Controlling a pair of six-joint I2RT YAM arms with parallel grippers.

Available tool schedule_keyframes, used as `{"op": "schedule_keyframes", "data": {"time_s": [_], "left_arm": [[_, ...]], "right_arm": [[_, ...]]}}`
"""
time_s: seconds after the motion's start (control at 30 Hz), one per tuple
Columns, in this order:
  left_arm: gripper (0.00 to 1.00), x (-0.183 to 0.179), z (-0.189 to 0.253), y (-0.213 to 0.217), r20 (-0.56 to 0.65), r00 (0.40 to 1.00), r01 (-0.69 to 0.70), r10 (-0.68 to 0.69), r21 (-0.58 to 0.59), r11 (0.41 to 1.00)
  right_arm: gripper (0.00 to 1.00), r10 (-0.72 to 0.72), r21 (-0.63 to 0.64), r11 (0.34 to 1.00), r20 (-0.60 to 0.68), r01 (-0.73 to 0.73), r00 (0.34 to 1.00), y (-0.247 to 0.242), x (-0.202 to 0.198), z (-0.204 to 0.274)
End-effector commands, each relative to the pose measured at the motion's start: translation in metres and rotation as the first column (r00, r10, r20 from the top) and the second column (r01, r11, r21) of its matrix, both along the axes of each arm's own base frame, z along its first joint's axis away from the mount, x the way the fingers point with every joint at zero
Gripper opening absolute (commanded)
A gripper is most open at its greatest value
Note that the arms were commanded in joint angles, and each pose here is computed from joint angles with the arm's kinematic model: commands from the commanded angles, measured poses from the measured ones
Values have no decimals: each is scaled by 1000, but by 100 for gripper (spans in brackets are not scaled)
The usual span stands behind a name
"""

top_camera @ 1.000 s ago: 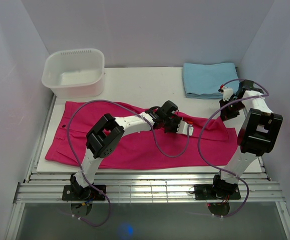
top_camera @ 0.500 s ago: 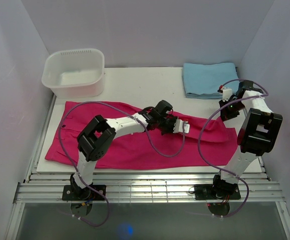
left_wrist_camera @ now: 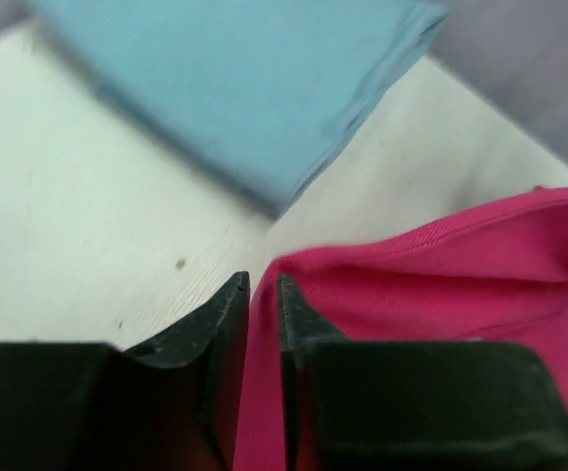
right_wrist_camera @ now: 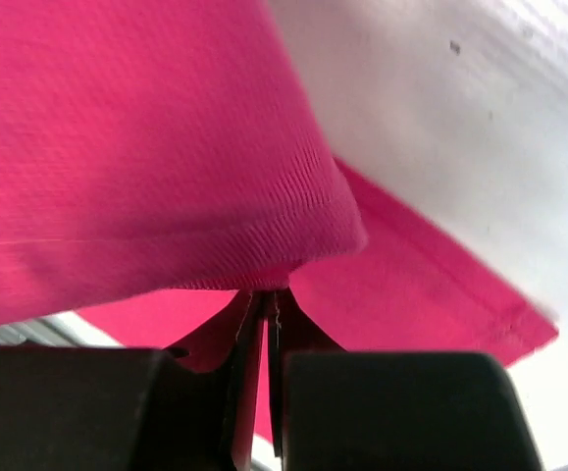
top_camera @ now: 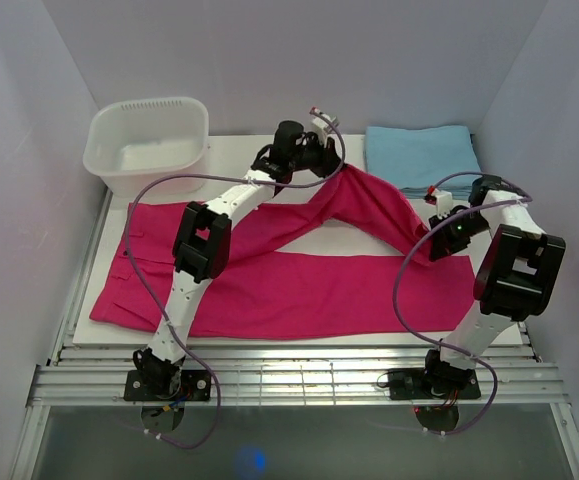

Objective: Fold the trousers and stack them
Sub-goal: Flatten the trousers out

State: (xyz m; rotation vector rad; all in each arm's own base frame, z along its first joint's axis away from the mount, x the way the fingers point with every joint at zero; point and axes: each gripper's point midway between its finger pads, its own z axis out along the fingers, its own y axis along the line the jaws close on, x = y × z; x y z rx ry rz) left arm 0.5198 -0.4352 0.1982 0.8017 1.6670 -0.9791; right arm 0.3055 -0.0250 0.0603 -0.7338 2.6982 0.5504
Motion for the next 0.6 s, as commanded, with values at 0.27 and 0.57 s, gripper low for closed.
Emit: {"op": "schedule_keyframes", "data": {"time_s": [0.27,0.57], "left_arm": [[56,-8,43,106,-121,967,-209,224,126,970],[54,-69,11,359,-215,773,-501,597,371,782]], "right_arm": [[8,-79,80,993,-68,84,995,-29,-12,45],[8,-204,-21,978,59,206,977,-85,47,71]]}}
